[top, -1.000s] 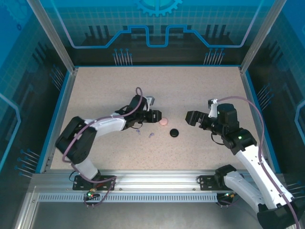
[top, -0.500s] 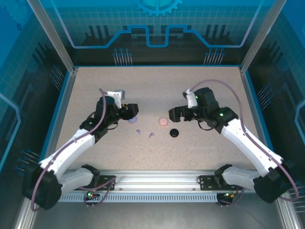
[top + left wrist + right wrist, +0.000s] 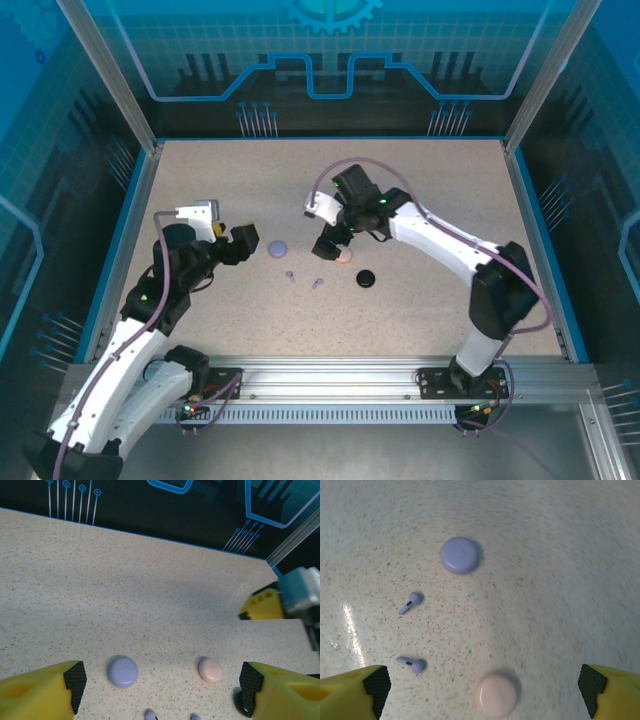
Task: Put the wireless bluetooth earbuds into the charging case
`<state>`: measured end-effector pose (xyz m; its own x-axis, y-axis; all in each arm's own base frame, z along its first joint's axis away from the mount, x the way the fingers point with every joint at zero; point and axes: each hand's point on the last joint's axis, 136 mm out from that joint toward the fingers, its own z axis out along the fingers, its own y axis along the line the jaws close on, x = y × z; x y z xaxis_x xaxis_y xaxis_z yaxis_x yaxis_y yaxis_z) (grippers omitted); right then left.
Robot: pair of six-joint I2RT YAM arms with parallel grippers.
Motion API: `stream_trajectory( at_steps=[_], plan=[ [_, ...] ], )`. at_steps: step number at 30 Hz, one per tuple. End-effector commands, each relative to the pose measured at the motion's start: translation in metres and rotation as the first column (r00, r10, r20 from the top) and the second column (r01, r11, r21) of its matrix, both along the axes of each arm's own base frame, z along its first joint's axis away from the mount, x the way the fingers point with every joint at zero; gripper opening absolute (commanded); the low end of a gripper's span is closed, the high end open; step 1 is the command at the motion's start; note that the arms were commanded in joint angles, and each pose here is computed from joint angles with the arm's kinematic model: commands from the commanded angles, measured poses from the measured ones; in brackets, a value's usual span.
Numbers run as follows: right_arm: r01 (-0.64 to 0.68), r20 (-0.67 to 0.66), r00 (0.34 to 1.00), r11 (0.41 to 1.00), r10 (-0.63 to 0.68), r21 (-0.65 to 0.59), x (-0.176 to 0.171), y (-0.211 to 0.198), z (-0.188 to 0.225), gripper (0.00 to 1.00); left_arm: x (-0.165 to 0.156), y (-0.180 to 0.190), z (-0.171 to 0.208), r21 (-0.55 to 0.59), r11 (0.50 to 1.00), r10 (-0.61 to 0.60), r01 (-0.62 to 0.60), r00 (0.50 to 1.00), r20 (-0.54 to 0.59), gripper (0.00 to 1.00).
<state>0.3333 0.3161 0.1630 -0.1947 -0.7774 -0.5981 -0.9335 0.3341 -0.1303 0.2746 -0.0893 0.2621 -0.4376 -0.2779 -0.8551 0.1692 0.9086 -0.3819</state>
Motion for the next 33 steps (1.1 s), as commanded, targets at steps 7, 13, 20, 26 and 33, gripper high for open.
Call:
stream_trajectory(
  at_steps=[7,13,20,26,33],
  plan=[
    [-0.349,0.041,0.936,0.936,0.350,-0.038,0.010,0.054,-0.028,1.00,-0.012,0.014,0.005,0.041,0.998,0.040,-0.040,0.999,0.003,0.84],
    [-0.397,0.015,0.917,0.914,0.400,-0.090,0.024,0.075,-0.058,1.00,-0.014,0.018,0.005,0.066,0.997,0.048,-0.049,0.999,0.011,0.85],
    [-0.443,-0.025,0.895,0.882,0.445,-0.163,0.027,0.096,-0.091,0.98,-0.019,0.025,0.006,0.098,0.993,0.066,-0.068,0.998,0.023,0.86],
    [-0.468,-0.064,0.883,0.863,0.465,-0.190,0.025,0.111,-0.119,0.95,-0.021,0.027,0.010,0.115,0.991,0.071,-0.074,0.997,0.034,0.87],
    [-0.465,-0.115,0.885,0.860,0.450,-0.209,0.028,0.118,-0.136,0.88,-0.022,0.028,0.011,0.114,0.991,0.069,-0.073,0.997,0.035,0.87]
  ],
)
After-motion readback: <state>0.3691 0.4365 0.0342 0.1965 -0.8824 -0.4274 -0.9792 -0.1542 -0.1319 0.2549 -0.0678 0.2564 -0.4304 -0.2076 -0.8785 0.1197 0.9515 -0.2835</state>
